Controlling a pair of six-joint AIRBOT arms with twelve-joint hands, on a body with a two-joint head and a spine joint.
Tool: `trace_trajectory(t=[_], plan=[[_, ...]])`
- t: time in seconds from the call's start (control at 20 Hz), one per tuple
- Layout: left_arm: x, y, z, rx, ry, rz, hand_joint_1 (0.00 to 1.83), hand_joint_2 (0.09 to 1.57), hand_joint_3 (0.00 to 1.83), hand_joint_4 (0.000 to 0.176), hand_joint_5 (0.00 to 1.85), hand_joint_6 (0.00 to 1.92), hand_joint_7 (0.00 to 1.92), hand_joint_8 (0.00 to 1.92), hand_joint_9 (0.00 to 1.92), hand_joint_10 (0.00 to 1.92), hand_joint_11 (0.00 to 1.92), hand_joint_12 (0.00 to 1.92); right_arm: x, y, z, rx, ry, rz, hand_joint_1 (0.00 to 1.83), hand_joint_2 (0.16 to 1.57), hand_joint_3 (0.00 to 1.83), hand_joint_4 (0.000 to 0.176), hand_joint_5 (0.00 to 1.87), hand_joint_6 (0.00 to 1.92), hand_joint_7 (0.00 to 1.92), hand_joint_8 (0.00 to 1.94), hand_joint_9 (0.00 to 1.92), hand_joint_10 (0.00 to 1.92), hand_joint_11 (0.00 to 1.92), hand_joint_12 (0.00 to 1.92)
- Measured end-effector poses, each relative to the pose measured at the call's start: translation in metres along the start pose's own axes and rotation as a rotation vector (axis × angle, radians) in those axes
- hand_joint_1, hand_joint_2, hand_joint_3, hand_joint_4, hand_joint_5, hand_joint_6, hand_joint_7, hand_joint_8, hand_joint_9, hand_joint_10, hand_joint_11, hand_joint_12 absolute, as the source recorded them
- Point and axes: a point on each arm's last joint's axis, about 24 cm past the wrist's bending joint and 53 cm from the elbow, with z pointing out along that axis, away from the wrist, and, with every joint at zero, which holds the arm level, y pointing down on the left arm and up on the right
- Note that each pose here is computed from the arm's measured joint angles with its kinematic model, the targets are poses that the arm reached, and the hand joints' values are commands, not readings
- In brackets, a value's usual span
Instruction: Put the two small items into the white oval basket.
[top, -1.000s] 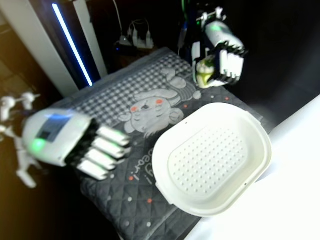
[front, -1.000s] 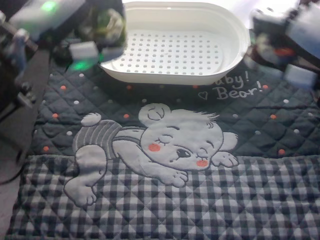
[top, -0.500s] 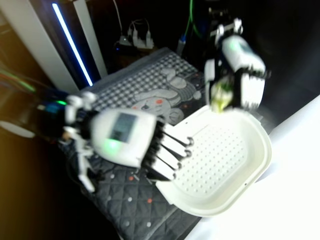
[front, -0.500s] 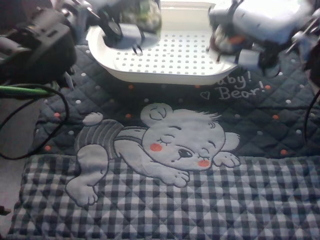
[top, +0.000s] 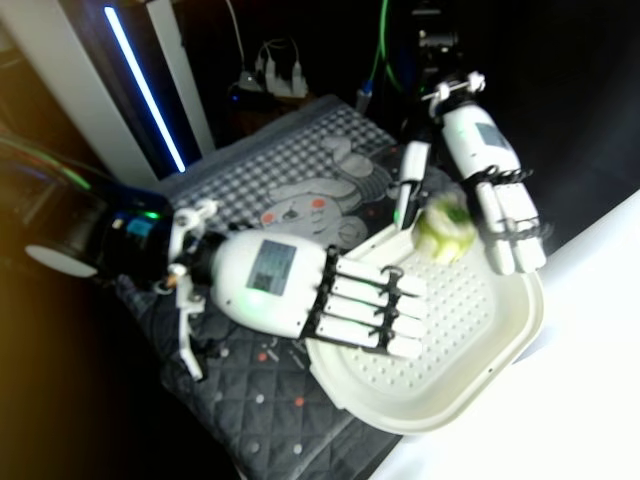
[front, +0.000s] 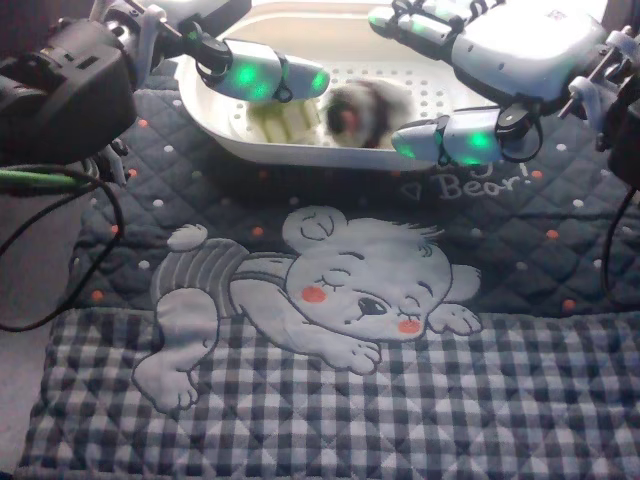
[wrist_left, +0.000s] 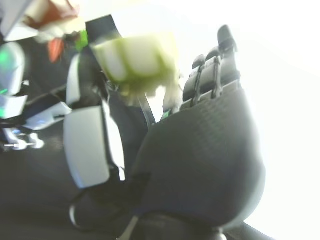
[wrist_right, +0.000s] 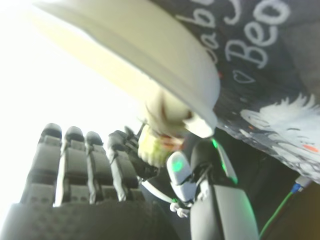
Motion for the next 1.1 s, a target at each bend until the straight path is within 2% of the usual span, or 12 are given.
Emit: trace_trajectory(t=[0.15, 0.25, 0.3, 0.4, 0.45, 0.5, 0.55, 0.6, 0.7, 0.75, 1.0, 1.1], plan=[[-0.008, -0.002, -0.009, 0.006, -0.011, 0.016, 0.55, 0.97, 0.00, 0.176, 0.00, 0.00, 0.00, 0.00, 0.00, 0.00, 0.00, 0.00, -0.008, 0.001, -0.011, -0.005, -0.001, -0.013, 0.31, 1.11, 0.00, 0.051, 0.00, 0.00, 0.00, 0.00, 0.00, 0.00, 0.00, 0.00], [-0.014, 0.001, -0.022, 0.012, -0.027, 0.014, 0.60, 0.99, 0.00, 0.157, 0.00, 0.00, 0.00, 0.00, 0.00, 0.00, 0.00, 0.00, -0.013, 0.006, -0.022, -0.020, 0.000, -0.031, 0.34, 1.11, 0.00, 0.101, 0.00, 0.00, 0.00, 0.00, 0.00, 0.00, 0.00, 0.00], [-0.017, 0.002, -0.038, 0.022, -0.033, 0.023, 0.65, 1.01, 0.00, 0.171, 0.00, 0.00, 0.00, 0.00, 0.00, 0.00, 0.00, 0.00, -0.020, 0.016, -0.036, -0.047, 0.003, -0.065, 0.36, 1.12, 0.01, 0.131, 0.00, 0.00, 0.00, 0.00, 0.00, 0.00, 0.00, 0.00], [-0.021, 0.005, -0.057, 0.029, -0.047, 0.034, 0.67, 1.04, 0.01, 0.175, 0.00, 0.00, 0.00, 0.00, 0.00, 0.00, 0.00, 0.00, -0.029, 0.025, -0.050, -0.070, -0.009, -0.082, 0.35, 1.13, 0.01, 0.141, 0.00, 0.00, 0.00, 0.00, 0.00, 0.00, 0.01, 0.00], [-0.026, 0.006, -0.072, 0.040, -0.067, 0.037, 0.58, 1.03, 0.01, 0.176, 0.00, 0.00, 0.00, 0.00, 0.00, 0.00, 0.00, 0.00, -0.041, 0.030, -0.063, -0.083, -0.029, -0.094, 0.32, 1.15, 0.01, 0.118, 0.00, 0.00, 0.00, 0.00, 0.00, 0.00, 0.00, 0.58], [-0.030, 0.006, -0.081, 0.048, -0.082, 0.039, 0.62, 1.05, 0.01, 0.166, 0.00, 0.00, 0.00, 0.00, 0.00, 0.00, 0.00, 0.00, -0.050, 0.032, -0.070, -0.089, -0.048, -0.101, 0.33, 1.15, 0.00, 0.077, 0.00, 0.00, 0.00, 0.00, 0.00, 0.00, 0.00, 0.69], [-0.035, 0.007, -0.091, 0.056, -0.101, 0.032, 0.67, 1.07, 0.02, 0.140, 0.00, 0.00, 0.00, 0.00, 0.00, 0.00, 0.00, 0.00, -0.063, 0.032, -0.079, -0.092, -0.081, -0.109, 0.37, 1.13, 0.01, 0.104, 0.00, 0.00, 0.00, 0.00, 0.00, 0.00, 0.00, 0.18], [-0.040, 0.006, -0.101, 0.072, -0.128, 0.012, 0.72, 1.09, 0.02, 0.137, 0.00, 0.00, 0.00, 0.00, 0.00, 0.00, 0.00, 0.00, -0.074, 0.033, -0.088, -0.093, -0.104, -0.111, 0.37, 1.13, 0.01, 0.117, 0.00, 0.00, 0.00, 0.00, 0.00, 0.00, 0.00, 0.03], [-0.047, -0.001, -0.124, 0.125, -0.162, -0.019, 0.70, 1.11, 0.02, 0.171, 0.00, 0.00, 0.00, 0.00, 0.00, 0.00, 0.00, 0.00, -0.083, 0.044, -0.101, -0.117, -0.122, -0.130, 0.42, 1.16, 0.02, 0.082, 0.00, 0.00, 0.00, 0.00, 0.00, 0.00, 0.00, 0.00], [-0.048, -0.005, -0.135, 0.151, -0.181, -0.037, 0.68, 1.12, 0.02, 0.147, 0.00, 0.00, 0.00, 0.00, 0.00, 0.00, 0.00, 0.00, -0.081, 0.053, -0.106, -0.138, -0.120, -0.140, 0.43, 1.14, 0.00, 0.104, 0.00, 0.00, 0.00, 0.00, 0.00, 0.00, 0.02, 0.01], [-0.048, -0.009, -0.166, 0.196, -0.216, -0.039, 0.64, 1.10, 0.00, 0.176, 0.00, 0.00, 0.00, 0.00, 0.00, 0.00, 0.00, 0.00, -0.059, 0.041, -0.142, -0.127, -0.088, -0.130, 0.46, 1.08, 0.00, 0.169, 0.00, 0.00, 0.00, 0.00, 0.00, 0.00, 0.06, 0.03], [-0.053, -0.011, -0.178, 0.213, -0.242, -0.052, 0.59, 1.08, 0.00, 0.176, 0.00, 0.00, 0.00, 0.00, 0.00, 0.00, 0.00, 0.00, -0.071, 0.037, -0.152, -0.127, -0.131, -0.087, 0.46, 1.10, 0.00, 0.132, 0.00, 0.00, 0.00, 0.00, 0.00, 0.00, 0.00, 0.00]])
